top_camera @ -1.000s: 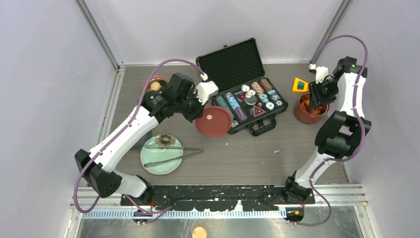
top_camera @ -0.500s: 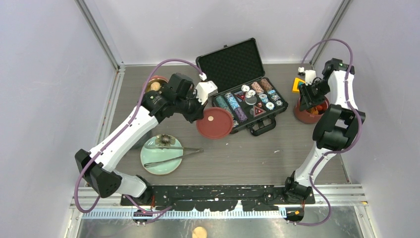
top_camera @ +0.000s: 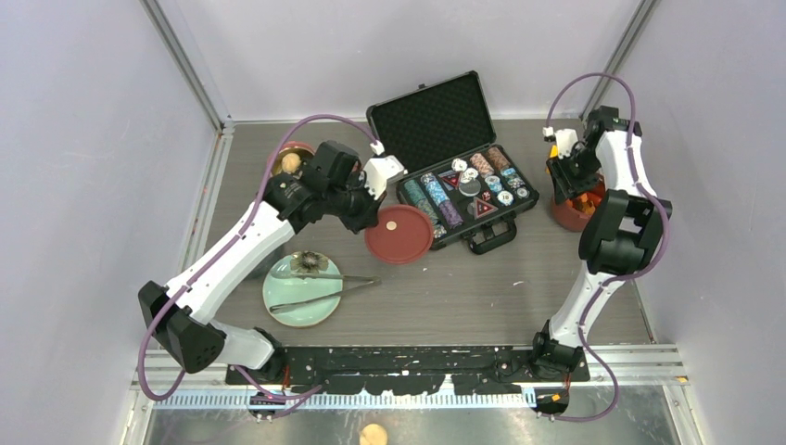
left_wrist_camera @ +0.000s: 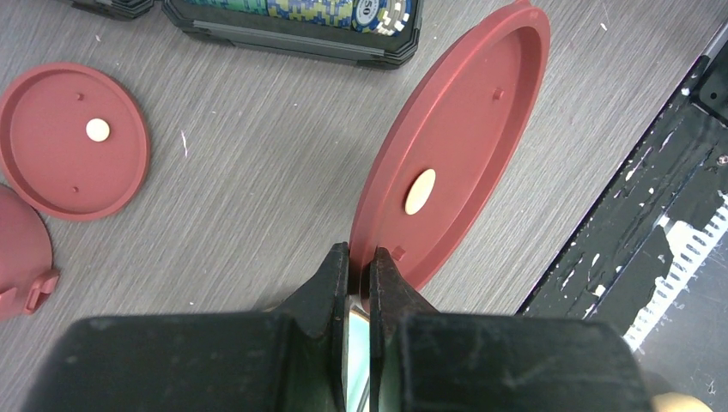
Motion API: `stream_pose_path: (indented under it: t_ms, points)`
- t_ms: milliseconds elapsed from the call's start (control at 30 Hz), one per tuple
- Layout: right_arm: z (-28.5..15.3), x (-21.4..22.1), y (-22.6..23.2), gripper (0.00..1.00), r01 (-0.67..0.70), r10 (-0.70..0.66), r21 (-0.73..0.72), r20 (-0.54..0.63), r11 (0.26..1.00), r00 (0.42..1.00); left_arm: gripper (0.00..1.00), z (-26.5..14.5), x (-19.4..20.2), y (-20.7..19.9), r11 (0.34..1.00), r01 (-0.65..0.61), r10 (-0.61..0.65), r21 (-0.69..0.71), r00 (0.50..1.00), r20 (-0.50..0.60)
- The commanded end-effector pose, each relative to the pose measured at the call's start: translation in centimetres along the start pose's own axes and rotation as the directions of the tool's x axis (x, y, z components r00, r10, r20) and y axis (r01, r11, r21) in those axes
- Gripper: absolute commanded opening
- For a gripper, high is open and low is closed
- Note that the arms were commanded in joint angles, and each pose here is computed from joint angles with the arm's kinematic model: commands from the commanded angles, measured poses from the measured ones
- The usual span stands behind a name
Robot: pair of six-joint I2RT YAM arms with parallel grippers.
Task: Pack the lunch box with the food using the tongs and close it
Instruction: Move the packing box to the center of the board.
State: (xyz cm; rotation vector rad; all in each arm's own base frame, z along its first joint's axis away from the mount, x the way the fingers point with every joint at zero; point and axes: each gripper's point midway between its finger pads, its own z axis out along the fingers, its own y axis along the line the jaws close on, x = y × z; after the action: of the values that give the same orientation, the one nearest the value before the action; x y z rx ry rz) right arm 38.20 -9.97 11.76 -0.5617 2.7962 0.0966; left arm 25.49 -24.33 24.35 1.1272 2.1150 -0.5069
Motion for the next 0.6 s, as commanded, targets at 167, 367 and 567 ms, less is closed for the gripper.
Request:
stream_pose_path:
  t_ms: [167,367,567]
  points:
    - [0.7,1.7,0.9,0.32,0.017,-0.020,-0.040,-0.082,0.999,0.996,0.03,-1.4,-1.7,0.3,0.999,-0.036,0.037,-0.017,0.995,0.088]
    - [-0.9,2.8,3.3,0.17,0.031,-0.040,-0.105,-0.085,0.994,0.996,0.03,-1.5,-1.8,0.4,0.999,-0.036,0.038,-0.021,0.995,0.093]
    - [-2.7,5.4,7.1,0.11,0.077,-0.100,-0.187,-0.115,0.979,0.988,0.03,-1.8,-1.7,0.6,0.999,-0.030,0.033,-0.031,0.995,0.099]
